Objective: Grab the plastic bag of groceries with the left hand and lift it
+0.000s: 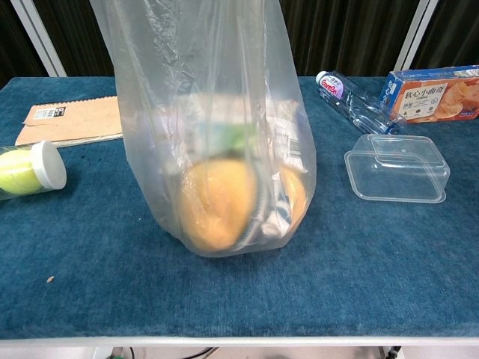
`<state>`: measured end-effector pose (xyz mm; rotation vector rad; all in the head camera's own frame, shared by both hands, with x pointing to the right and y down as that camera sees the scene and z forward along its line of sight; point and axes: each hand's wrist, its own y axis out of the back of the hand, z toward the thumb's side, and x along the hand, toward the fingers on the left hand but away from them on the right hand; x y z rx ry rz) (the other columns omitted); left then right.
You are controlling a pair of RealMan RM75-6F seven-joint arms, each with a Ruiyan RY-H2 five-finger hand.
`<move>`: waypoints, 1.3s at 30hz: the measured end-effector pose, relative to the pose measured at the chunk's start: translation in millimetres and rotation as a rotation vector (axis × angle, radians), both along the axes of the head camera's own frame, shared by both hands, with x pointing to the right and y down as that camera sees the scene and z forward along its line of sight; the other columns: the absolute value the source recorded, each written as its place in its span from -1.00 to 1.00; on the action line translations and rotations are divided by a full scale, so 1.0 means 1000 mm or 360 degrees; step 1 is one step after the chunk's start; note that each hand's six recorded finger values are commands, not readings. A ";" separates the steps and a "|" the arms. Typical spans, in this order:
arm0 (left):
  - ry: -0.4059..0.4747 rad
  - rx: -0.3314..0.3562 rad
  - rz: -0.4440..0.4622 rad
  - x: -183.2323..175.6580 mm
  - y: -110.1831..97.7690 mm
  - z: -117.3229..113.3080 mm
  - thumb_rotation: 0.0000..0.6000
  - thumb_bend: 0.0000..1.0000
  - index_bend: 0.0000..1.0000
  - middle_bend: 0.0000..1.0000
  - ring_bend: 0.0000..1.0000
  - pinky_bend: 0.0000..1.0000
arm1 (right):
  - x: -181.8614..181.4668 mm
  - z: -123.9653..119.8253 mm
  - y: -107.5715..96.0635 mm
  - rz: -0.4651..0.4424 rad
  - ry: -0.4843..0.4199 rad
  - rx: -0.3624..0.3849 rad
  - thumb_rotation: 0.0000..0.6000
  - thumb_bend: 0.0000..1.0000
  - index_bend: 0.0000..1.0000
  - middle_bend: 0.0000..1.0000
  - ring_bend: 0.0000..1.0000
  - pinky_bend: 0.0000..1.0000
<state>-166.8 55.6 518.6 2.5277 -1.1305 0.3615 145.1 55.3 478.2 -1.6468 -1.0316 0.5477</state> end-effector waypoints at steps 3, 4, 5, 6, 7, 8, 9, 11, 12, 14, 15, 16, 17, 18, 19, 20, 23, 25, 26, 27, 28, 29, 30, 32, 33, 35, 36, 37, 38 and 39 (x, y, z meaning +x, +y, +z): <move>-0.0005 0.0003 0.0003 0.000 0.000 -0.001 -0.88 -1.00 -0.41 -0.35 -0.52 -0.25 | -0.011 0.003 -0.001 -0.0017 0.0012 0.0000 1.00 -0.70 -1.00 -1.00 -1.00 -1.00; -0.0006 0.0002 0.0003 0.000 0.001 -0.002 -0.88 -1.00 -0.41 -0.35 -0.52 -0.25 | -0.014 0.003 -0.002 -0.0021 0.0014 -0.0002 1.00 -0.69 -1.00 -1.00 -1.00 -1.00; -0.0006 -0.0001 0.0003 0.000 0.001 -0.002 -0.88 -1.00 -0.41 -0.35 -0.52 -0.25 | -0.016 0.004 -0.002 -0.0025 0.0016 -0.0004 1.00 -0.69 -1.00 -1.00 -1.00 -1.00; -0.0009 -0.0005 0.0005 0.001 0.001 -0.001 -0.89 -1.00 -0.41 -0.35 -0.52 -0.25 | -0.019 0.005 -0.003 -0.0029 0.0019 -0.0004 1.00 -0.69 -1.00 -1.00 -1.00 -1.00; -0.0014 -0.0008 0.0008 0.001 0.002 -0.001 -0.89 -1.00 -0.42 -0.35 -0.52 -0.25 | -0.021 0.005 -0.004 -0.0033 0.0020 -0.0004 1.00 -0.69 -1.00 -1.00 -1.00 -1.00; -0.0018 -0.0010 0.0012 0.001 0.002 -0.001 -0.89 -1.00 -0.42 -0.35 -0.52 -0.25 | -0.023 0.006 -0.005 -0.0038 0.0019 -0.0004 1.00 -0.69 -1.00 -1.00 -1.00 -1.00; -0.0023 -0.0012 0.0015 0.001 0.003 -0.001 -0.89 -1.00 -0.42 -0.35 -0.52 -0.25 | -0.027 0.006 -0.006 -0.0044 0.0014 -0.0005 1.00 -0.69 -1.00 -1.00 -1.00 -1.00; -0.0027 -0.0014 0.0022 0.003 0.004 -0.001 -0.88 -1.00 -0.42 -0.35 -0.52 -0.25 | -0.033 0.005 -0.008 -0.0053 0.0001 -0.0009 1.00 -0.69 -1.00 -1.00 -1.00 -1.00; -0.0029 -0.0016 0.0028 0.004 0.005 -0.001 -0.88 -1.00 -0.42 -0.36 -0.52 -0.25 | -0.037 0.005 -0.010 -0.0057 -0.0010 -0.0016 1.00 -0.69 -1.00 -1.00 -1.00 -1.00; -0.0033 -0.0019 0.0039 0.005 0.006 -0.001 -0.89 -1.00 -0.42 -0.36 -0.53 -0.25 | -0.041 0.007 -0.013 -0.0055 -0.0024 -0.0042 1.00 -0.69 -1.00 -1.00 -1.00 -1.00; -0.0033 -0.0021 0.0042 0.005 0.006 -0.002 -0.88 -1.00 -0.42 -0.36 -0.53 -0.25 | -0.044 0.008 -0.015 -0.0051 -0.0034 -0.0067 1.00 -0.69 -1.00 -1.00 -1.00 -1.00; -0.0032 -0.0021 0.0044 0.006 0.006 -0.002 -0.89 -1.00 -0.42 -0.36 -0.53 -0.25 | -0.046 0.008 -0.017 -0.0048 -0.0042 -0.0086 1.00 -0.69 -1.00 -1.00 -1.00 -1.00; -0.0031 -0.0022 0.0045 0.006 0.006 -0.003 -0.89 -1.00 -0.42 -0.37 -0.52 -0.24 | -0.049 0.008 -0.019 -0.0046 -0.0051 -0.0102 1.00 -0.69 -1.00 -1.00 -1.00 -1.00; -0.0029 -0.0024 0.0045 0.006 0.006 -0.003 -0.89 -1.00 -0.42 -0.37 -0.52 -0.23 | -0.054 0.007 -0.022 -0.0045 -0.0063 -0.0117 1.00 -0.69 -1.00 -1.00 -1.00 -1.00; -0.0029 -0.0026 0.0046 0.006 0.006 -0.003 -0.89 -1.00 -0.43 -0.37 -0.52 -0.23 | -0.058 0.005 -0.024 -0.0047 -0.0070 -0.0118 1.00 -0.69 -1.00 -1.00 -1.00 -1.00; -0.0029 -0.0028 0.0047 0.006 0.006 -0.003 -0.88 -1.00 -0.43 -0.37 -0.53 -0.23 | -0.062 0.002 -0.026 -0.0050 -0.0077 -0.0114 1.00 -0.69 -1.00 -1.00 -1.00 -1.00; -0.0038 -0.0037 0.0054 0.005 0.006 -0.002 -0.88 -1.00 -0.43 -0.36 -0.53 -0.22 | -0.070 -0.008 -0.030 -0.0050 -0.0106 -0.0092 1.00 -0.69 -1.00 -1.00 -1.00 -1.00; -0.0040 -0.0050 0.0062 0.006 0.006 0.000 -0.89 -1.00 -0.43 -0.35 -0.52 -0.21 | -0.071 -0.011 -0.032 -0.0040 -0.0115 -0.0096 1.00 -0.69 -1.00 -1.00 -1.00 -1.00; -0.0037 -0.0058 0.0065 0.007 0.006 0.000 -0.89 -1.00 -0.43 -0.35 -0.52 -0.20 | -0.071 -0.012 -0.034 -0.0035 -0.0119 -0.0100 1.00 -0.69 -1.00 -1.00 -1.00 -1.00; -0.0033 -0.0072 0.0071 0.008 0.007 0.001 -0.88 -1.00 -0.43 -0.35 -0.52 -0.18 | -0.071 -0.014 -0.035 -0.0028 -0.0124 -0.0106 1.00 -0.69 -1.00 -1.00 -1.00 -1.00; -0.0029 -0.0083 0.0078 0.008 0.007 0.002 -0.88 -1.00 -0.43 -0.35 -0.52 -0.18 | -0.071 -0.015 -0.037 -0.0023 -0.0126 -0.0111 1.00 -0.69 -1.00 -1.00 -1.00 -1.00; -0.0025 -0.0094 0.0085 0.009 0.008 0.002 -0.87 -1.00 -0.43 -0.35 -0.51 -0.18 | -0.072 -0.016 -0.039 -0.0018 -0.0127 -0.0116 1.00 -0.69 -1.00 -1.00 -1.00 -1.00; -0.0018 -0.0105 0.0095 0.011 0.009 0.002 -0.87 -1.00 -0.43 -0.35 -0.51 -0.18 | -0.072 -0.017 -0.041 -0.0013 -0.0125 -0.0122 1.00 -0.69 -1.00 -1.00 -1.00 -1.00; -0.0005 -0.0120 0.0110 0.013 0.010 0.002 -0.87 -1.00 -0.43 -0.34 -0.51 -0.18 | -0.074 -0.019 -0.044 -0.0007 -0.0116 -0.0128 1.00 -0.69 -1.00 -1.00 -1.00 -1.00; 0.0004 -0.0130 0.0119 0.015 0.011 0.002 -0.87 -1.00 -0.43 -0.34 -0.51 -0.18 | -0.075 -0.019 -0.046 -0.0004 -0.0108 -0.0127 1.00 -0.69 -1.00 -1.00 -1.00 -1.00; 0.0020 -0.0143 0.0130 0.017 0.012 0.002 -0.87 -1.00 -0.43 -0.34 -0.51 -0.18 | -0.078 -0.021 -0.050 -0.0002 -0.0093 -0.0118 1.00 -0.69 -1.00 -1.00 -1.00 -1.00; 0.0028 -0.0147 0.0134 0.018 0.011 0.002 -0.87 -1.00 -0.43 -0.34 -0.51 -0.18 | -0.079 -0.022 -0.052 0.0002 -0.0086 -0.0110 1.00 -0.69 -1.00 -1.00 -1.00 -1.00; 0.0032 -0.0145 0.0134 0.019 0.010 0.002 -0.87 -1.00 -0.43 -0.34 -0.51 -0.18 | -0.079 -0.023 -0.054 0.0005 -0.0084 -0.0106 1.00 -0.69 -1.00 -1.00 -1.00 -1.00; 0.0037 -0.0141 0.0130 0.020 0.009 0.002 -0.88 -1.00 -0.43 -0.34 -0.51 -0.19 | -0.080 -0.024 -0.055 0.0008 -0.0083 -0.0108 1.00 -0.69 -1.00 -1.00 -1.00 -1.00; 0.0045 -0.0137 0.0121 0.021 0.007 0.003 -0.88 -1.00 -0.43 -0.34 -0.51 -0.20 | -0.080 -0.024 -0.056 0.0011 -0.0086 -0.0114 1.00 -0.69 -1.00 -1.00 -1.00 -1.00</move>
